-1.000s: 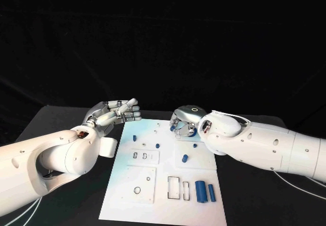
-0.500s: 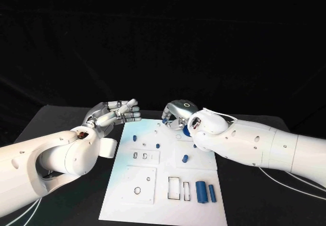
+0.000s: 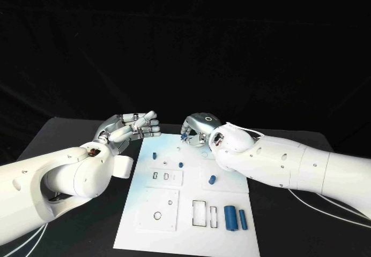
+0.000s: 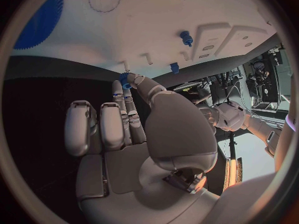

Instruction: Assemble the parts on the task board

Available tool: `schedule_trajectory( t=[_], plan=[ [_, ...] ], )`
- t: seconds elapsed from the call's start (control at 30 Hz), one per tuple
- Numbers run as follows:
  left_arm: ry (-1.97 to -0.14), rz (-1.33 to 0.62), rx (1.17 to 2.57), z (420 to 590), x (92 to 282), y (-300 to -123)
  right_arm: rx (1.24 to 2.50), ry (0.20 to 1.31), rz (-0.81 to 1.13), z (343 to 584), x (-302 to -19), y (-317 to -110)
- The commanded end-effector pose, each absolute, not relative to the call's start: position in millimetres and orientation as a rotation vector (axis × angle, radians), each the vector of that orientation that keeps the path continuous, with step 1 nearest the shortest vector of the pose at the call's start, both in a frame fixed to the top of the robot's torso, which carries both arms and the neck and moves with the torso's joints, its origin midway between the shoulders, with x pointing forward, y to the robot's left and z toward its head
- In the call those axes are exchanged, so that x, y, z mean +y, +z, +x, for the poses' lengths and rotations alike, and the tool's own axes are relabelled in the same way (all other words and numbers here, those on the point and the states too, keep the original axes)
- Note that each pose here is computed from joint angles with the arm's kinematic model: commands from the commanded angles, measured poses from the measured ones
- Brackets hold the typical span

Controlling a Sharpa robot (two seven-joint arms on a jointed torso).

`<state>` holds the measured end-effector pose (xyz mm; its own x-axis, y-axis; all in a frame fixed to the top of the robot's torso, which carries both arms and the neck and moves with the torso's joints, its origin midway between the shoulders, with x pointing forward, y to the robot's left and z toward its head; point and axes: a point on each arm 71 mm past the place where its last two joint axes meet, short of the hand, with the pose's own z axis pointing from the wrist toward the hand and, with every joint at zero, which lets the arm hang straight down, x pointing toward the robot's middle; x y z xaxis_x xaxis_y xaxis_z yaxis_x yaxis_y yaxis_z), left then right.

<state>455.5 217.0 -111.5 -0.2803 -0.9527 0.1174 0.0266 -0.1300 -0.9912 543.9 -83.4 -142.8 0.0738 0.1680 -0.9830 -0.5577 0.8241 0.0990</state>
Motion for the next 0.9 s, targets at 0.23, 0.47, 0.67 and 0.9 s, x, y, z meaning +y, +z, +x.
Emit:
schedule_trajectory(
  t=[0.23, 0.47, 0.67, 0.9],
  plan=[
    [-1.558, -1.101, 1.318, 455.4, 214.6, -107.3, 1.443, 0.551, -0.357, 546.2, -79.6, -148.5],
    [-1.557, -1.100, 1.317, 455.6, 214.9, -106.6, 1.461, 0.542, -0.364, 546.8, -79.2, -150.5],
    [-1.556, -1.100, 1.316, 455.9, 215.2, -106.3, 1.468, 0.544, -0.370, 546.1, -77.3, -151.0],
    [-1.557, -1.099, 1.316, 456.0, 215.0, -105.9, 1.444, 0.540, -0.348, 548.3, -76.8, -149.4]
  ],
)
